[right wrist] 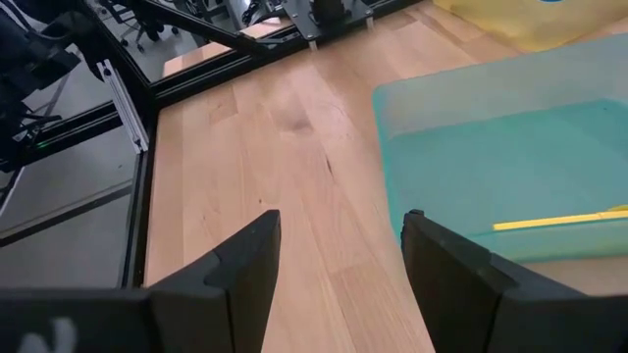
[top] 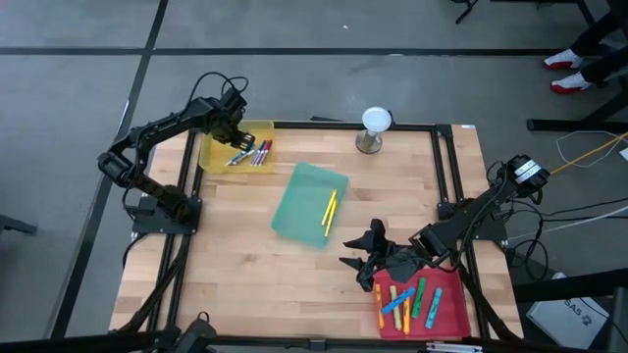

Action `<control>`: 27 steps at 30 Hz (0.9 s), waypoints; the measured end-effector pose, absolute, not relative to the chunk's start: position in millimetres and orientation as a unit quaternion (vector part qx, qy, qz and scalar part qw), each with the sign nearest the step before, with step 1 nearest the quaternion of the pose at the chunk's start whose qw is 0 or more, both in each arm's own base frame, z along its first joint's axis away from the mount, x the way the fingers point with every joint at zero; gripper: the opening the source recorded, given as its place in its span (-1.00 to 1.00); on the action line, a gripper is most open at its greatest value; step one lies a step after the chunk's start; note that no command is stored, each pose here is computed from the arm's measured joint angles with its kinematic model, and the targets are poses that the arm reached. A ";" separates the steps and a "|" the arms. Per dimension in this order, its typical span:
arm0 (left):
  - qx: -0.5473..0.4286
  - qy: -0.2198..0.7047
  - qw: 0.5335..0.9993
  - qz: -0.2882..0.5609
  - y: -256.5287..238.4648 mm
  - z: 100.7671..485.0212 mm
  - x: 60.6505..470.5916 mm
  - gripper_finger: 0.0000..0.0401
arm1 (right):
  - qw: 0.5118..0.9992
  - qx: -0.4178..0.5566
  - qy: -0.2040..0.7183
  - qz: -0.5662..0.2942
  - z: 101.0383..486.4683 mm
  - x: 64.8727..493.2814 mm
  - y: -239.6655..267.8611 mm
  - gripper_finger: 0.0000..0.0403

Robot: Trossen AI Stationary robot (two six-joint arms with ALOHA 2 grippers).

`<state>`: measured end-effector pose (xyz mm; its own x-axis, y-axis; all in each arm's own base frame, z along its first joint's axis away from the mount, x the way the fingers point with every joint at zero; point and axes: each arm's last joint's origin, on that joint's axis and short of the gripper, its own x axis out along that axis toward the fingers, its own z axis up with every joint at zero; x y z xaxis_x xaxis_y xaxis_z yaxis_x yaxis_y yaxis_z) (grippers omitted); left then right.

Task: Pick & Place Markers
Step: Return to Home Position

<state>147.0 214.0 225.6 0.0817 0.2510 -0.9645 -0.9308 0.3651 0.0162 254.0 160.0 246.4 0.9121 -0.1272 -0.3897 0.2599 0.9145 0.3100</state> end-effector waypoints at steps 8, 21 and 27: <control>-0.324 0.498 0.691 0.413 200.4 237.0 154.4 -0.61 | 0.961 0.181 0.184 -0.101 246.4 254.0 160.1 0.04; -0.251 0.357 0.860 0.264 128.9 302.5 179.9 -0.99 | 0.962 0.171 0.183 -0.111 246.4 258.2 153.3 0.04; -0.163 0.280 0.932 0.164 83.2 333.5 186.0 -0.99 | 0.960 0.178 0.174 -0.129 247.6 265.0 142.7 0.04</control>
<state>186.0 83.2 333.5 0.7896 0.2153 -0.5747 -0.3978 0.8926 -0.2122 265.0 142.7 247.6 0.9064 -0.1853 -0.3796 0.3091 0.9034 0.2971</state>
